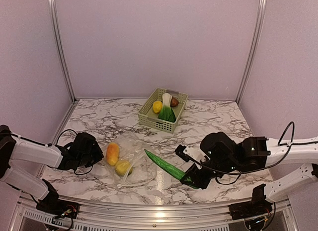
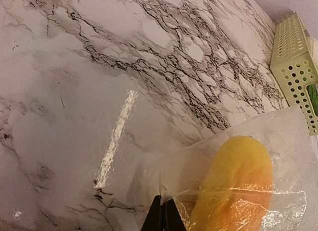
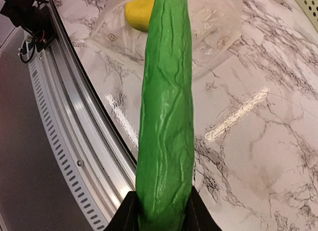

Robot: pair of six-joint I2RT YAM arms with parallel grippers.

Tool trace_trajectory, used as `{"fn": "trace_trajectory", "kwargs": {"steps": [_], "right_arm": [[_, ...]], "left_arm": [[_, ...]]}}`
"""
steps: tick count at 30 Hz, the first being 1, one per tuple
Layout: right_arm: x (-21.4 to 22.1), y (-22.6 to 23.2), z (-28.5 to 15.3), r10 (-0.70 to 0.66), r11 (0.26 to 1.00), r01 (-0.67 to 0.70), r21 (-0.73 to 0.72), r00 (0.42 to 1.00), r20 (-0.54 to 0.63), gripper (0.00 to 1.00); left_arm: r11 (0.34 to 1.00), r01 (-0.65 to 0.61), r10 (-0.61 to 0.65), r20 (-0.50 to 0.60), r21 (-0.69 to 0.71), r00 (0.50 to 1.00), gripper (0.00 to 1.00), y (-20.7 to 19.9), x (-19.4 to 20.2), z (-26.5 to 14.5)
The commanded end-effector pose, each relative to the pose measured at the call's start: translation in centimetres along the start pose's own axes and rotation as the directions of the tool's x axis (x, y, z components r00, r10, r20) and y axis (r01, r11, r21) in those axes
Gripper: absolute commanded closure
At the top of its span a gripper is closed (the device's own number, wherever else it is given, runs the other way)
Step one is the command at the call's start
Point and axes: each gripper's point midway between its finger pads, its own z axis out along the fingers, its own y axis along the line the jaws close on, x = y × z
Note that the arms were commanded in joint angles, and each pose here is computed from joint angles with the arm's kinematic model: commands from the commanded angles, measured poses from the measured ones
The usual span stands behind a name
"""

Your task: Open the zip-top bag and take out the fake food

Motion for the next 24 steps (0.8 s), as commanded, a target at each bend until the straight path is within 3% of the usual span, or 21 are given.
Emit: {"fn": "trace_trajectory", "kwargs": {"steps": [1,11,17,24], "right_arm": [[-8.1,-1.3,-1.0,0.026,0.999,-0.035,0.040,0.976,0.217,0.97],[-20.9,-10.5,-3.4,0.121,0.981,-0.184,0.067,0.840,0.530,0.99],[-26.5,-17.0,-2.7,0.146,0.962,-0.253,0.104,0.798,0.585,0.99],[-29.7,-25.7,-1.2,0.235,0.886,-0.433,0.167,0.728,0.645,1.00]], "left_arm": [[1.000,-0.005,0.005,-0.002,0.015,1.000,1.00,-0.7,-0.3,0.2],[1.000,-0.001,0.000,0.023,0.013,1.000,1.00,-0.4,-0.7,-0.5],[1.000,-0.001,0.001,0.025,0.013,1.000,1.00,-0.4,-0.8,-0.5],[1.000,0.006,-0.007,0.042,0.013,0.999,1.00,-0.2,-1.1,-0.9]]}}
